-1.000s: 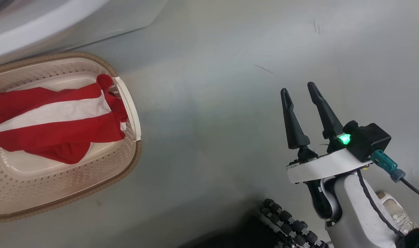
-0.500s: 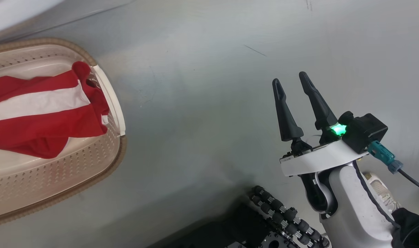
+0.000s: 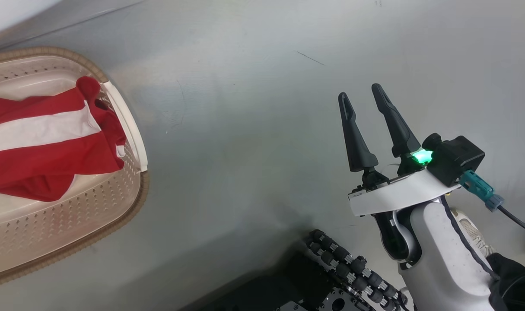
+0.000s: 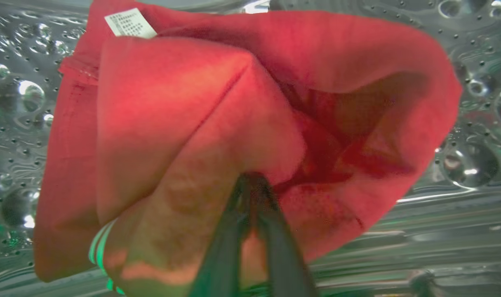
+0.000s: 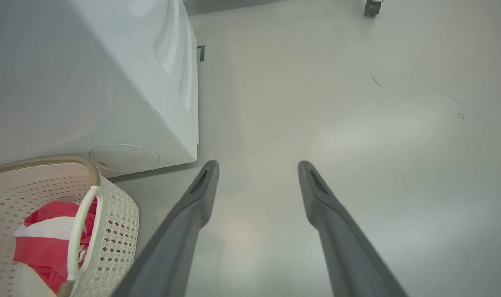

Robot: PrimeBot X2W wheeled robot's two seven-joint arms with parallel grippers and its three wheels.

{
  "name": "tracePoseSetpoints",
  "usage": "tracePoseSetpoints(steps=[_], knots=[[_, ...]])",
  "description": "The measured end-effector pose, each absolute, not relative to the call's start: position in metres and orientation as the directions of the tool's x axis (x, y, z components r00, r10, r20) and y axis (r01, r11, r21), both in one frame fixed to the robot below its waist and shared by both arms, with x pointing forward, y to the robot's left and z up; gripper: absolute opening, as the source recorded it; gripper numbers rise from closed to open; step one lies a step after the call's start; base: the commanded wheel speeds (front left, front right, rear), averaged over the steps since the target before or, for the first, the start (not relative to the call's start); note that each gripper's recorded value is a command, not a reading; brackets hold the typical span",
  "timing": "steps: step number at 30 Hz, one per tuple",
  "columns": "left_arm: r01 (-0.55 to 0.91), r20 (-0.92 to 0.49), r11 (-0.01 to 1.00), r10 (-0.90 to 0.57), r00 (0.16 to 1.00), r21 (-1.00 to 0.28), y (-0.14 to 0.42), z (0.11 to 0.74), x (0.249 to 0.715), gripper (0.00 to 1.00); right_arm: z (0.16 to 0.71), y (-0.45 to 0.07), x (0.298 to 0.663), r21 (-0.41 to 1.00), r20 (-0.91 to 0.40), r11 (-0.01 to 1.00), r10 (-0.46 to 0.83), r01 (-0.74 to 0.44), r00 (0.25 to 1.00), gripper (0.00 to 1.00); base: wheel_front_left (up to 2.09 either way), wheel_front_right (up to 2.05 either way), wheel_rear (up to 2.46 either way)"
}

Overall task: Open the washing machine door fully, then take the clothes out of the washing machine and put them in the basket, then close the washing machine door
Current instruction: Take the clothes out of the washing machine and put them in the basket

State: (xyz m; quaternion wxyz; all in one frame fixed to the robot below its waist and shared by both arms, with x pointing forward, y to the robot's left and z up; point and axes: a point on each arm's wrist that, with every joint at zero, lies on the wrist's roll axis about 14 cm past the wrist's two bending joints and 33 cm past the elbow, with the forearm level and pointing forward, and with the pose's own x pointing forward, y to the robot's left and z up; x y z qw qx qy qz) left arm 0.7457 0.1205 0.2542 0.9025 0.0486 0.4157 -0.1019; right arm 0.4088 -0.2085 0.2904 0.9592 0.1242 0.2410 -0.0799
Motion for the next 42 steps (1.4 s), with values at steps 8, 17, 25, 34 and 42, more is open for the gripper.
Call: tracePoseSetpoints(steps=[8, 17, 25, 34, 42], knots=[[0.221, -0.707, 0.975, -0.151, 0.691, 0.008, 0.122, 0.268, 0.754, 0.00, 0.294, -0.215, 0.417, 0.189, -0.462, 0.957, -0.110, 0.219, 0.880, 1.00, 0.00, 0.00, 0.00], [0.223, -0.568, 0.975, -0.187, 0.802, -0.007, 0.120, 0.305, 0.766, 0.00, 0.292, -0.215, 0.425, 0.179, -0.448, 0.961, -0.110, 0.210, 0.887, 1.00, 0.00, 0.00, 0.00], [0.193, -0.420, 0.980, -0.198, 0.886, -0.054, 0.124, 0.333, 0.762, 0.00, 0.295, -0.206, 0.438, 0.184, -0.419, 0.968, -0.078, 0.169, 0.905, 1.00, 0.00, 0.00, 0.00], [0.178, -0.270, 0.978, -0.201, 0.942, -0.107, 0.120, 0.357, 0.741, 0.00, 0.304, -0.203, 0.446, 0.179, -0.385, 0.973, -0.065, 0.144, 0.921, 1.00, 0.00, 0.00, 0.00], [0.157, -0.139, 0.978, -0.176, 0.975, -0.135, 0.124, 0.380, 0.709, 0.00, 0.315, -0.199, 0.453, 0.178, -0.351, 0.977, -0.051, 0.120, 0.935, 1.00, 0.00, 0.00, 0.00]])
